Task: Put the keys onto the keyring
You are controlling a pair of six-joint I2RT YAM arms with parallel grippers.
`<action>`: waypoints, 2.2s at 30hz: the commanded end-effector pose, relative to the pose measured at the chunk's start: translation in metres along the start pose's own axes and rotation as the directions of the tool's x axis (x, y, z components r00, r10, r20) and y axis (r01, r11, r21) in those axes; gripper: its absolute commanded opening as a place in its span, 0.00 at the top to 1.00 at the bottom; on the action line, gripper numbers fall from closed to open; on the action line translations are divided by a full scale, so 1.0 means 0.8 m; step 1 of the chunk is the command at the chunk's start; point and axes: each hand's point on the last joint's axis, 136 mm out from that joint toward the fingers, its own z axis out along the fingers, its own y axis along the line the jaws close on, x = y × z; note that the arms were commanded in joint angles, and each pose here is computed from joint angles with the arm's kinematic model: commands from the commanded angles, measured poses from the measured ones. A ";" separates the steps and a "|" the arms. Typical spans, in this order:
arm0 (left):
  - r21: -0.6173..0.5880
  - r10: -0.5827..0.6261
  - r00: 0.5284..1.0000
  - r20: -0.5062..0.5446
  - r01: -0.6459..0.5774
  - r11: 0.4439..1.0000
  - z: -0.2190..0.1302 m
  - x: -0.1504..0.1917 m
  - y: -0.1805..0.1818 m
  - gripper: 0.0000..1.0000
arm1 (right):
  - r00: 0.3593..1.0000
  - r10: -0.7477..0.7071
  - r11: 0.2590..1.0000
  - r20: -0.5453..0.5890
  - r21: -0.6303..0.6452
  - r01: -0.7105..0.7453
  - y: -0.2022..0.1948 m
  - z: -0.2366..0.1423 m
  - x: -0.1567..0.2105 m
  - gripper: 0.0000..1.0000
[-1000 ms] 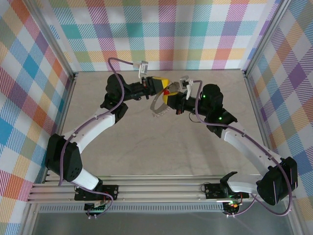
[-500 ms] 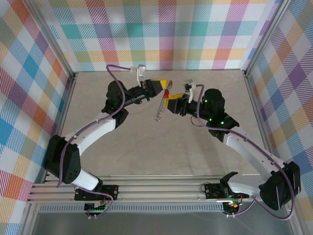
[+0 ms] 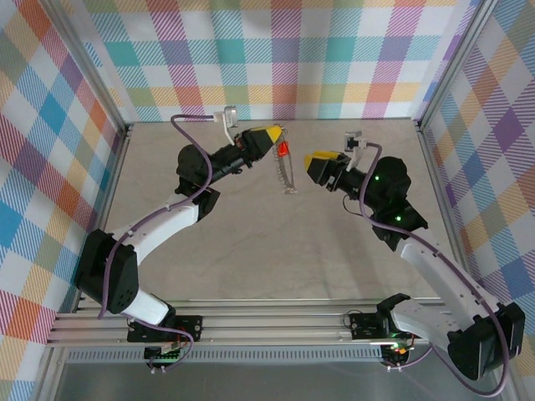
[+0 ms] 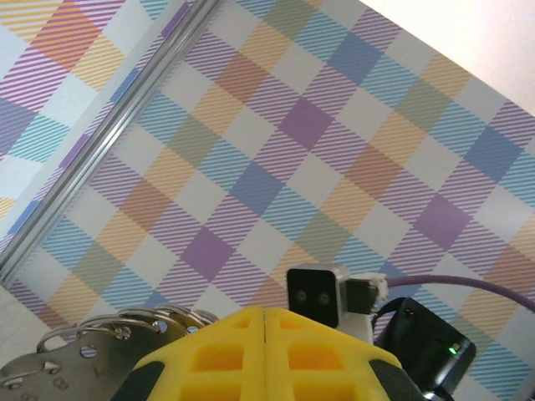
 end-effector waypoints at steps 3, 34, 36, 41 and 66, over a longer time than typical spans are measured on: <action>0.091 0.025 0.999 0.046 -0.029 0.995 0.003 -0.013 -0.032 1.00 | 0.994 0.024 0.992 0.105 -0.124 -0.011 0.035 0.014 -0.058 0.56; 0.119 0.012 1.000 0.014 -0.013 0.993 0.014 -0.002 -0.033 1.00 | 0.990 0.113 0.926 0.085 -0.369 -0.074 0.068 0.045 -0.076 0.73; 0.118 0.011 1.000 0.013 -0.013 0.993 0.015 -0.001 -0.032 1.00 | 0.991 0.113 0.925 0.079 -0.372 -0.075 0.068 0.046 -0.075 0.74; 0.119 0.011 1.000 0.016 -0.013 0.993 0.016 -0.002 -0.032 1.00 | 0.991 0.118 0.923 0.062 -0.374 -0.086 0.066 0.047 -0.068 0.80; 0.093 0.016 1.000 -0.010 -0.015 0.996 0.019 0.000 -0.030 1.00 | 0.994 0.103 0.939 0.023 -0.332 -0.089 0.056 0.044 -0.055 1.00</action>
